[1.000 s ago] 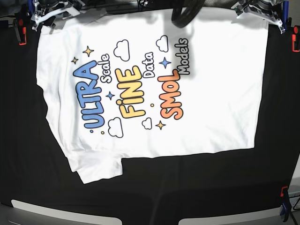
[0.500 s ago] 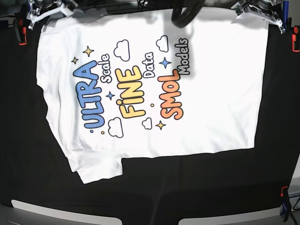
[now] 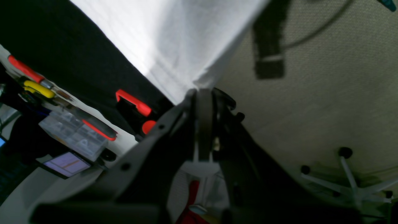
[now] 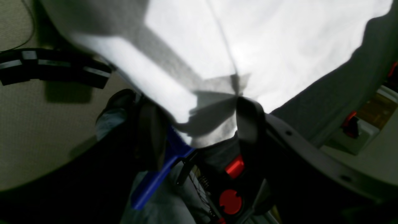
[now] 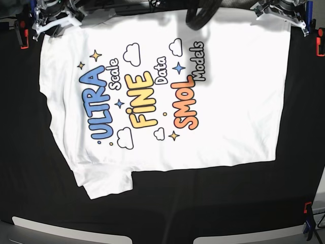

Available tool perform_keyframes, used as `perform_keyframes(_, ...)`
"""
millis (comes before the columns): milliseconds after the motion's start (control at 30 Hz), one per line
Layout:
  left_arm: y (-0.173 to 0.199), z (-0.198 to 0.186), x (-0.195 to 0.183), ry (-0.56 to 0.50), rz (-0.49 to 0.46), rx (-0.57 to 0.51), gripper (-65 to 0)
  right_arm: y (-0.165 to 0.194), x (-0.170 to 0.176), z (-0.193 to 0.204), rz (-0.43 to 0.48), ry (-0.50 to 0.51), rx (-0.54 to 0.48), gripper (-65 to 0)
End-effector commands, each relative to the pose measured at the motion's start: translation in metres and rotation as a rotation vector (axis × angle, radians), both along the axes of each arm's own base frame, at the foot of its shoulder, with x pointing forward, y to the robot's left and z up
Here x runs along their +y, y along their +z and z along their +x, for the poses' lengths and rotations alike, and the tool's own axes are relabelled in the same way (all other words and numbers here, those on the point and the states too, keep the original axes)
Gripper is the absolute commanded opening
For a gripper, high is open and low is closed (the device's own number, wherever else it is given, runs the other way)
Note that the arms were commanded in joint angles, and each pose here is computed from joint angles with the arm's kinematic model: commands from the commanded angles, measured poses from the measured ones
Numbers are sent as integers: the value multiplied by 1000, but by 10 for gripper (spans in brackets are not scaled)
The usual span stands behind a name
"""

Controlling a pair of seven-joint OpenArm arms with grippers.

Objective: Layout the t-shirt on the table in an organized manner, then fold the t-shirt properly
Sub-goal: 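Hold the shirt edge raised with both grippers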

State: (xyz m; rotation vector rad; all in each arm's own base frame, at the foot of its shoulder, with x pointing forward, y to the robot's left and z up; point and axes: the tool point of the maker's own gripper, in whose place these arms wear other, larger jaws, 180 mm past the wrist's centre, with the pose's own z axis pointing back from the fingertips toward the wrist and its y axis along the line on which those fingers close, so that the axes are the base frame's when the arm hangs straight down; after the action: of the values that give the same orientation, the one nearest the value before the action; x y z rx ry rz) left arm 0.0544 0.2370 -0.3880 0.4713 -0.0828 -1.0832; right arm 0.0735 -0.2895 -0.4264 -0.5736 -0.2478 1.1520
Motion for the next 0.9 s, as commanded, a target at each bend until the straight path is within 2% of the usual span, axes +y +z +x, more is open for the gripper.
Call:
perform_keyframes(0,6,3,4,-6,22,-17,-650,6,-2,5,-13,19,-23,-315)
perform_keyframes(133,6,3,5,-6,23,-16,-650,5,-7,-7,-41,5,7,-428)
perform_keyframes(233,6,3,5,-6,23,-17,-650,7,-8,-15,-65,25,15,-483)
perform_keyframes(400,6,3,5,-6,23,-17,-650,24,1,-6,-75,54,-67,-650)
perform_keyframes(567,6,3,5,-6,23,-17,-650,39,18,8,-29,57,-131,-650)
perform_keyframes(867,6,4,5,-7,24,-20,-650,53,31,21,7,56,-179,-650)
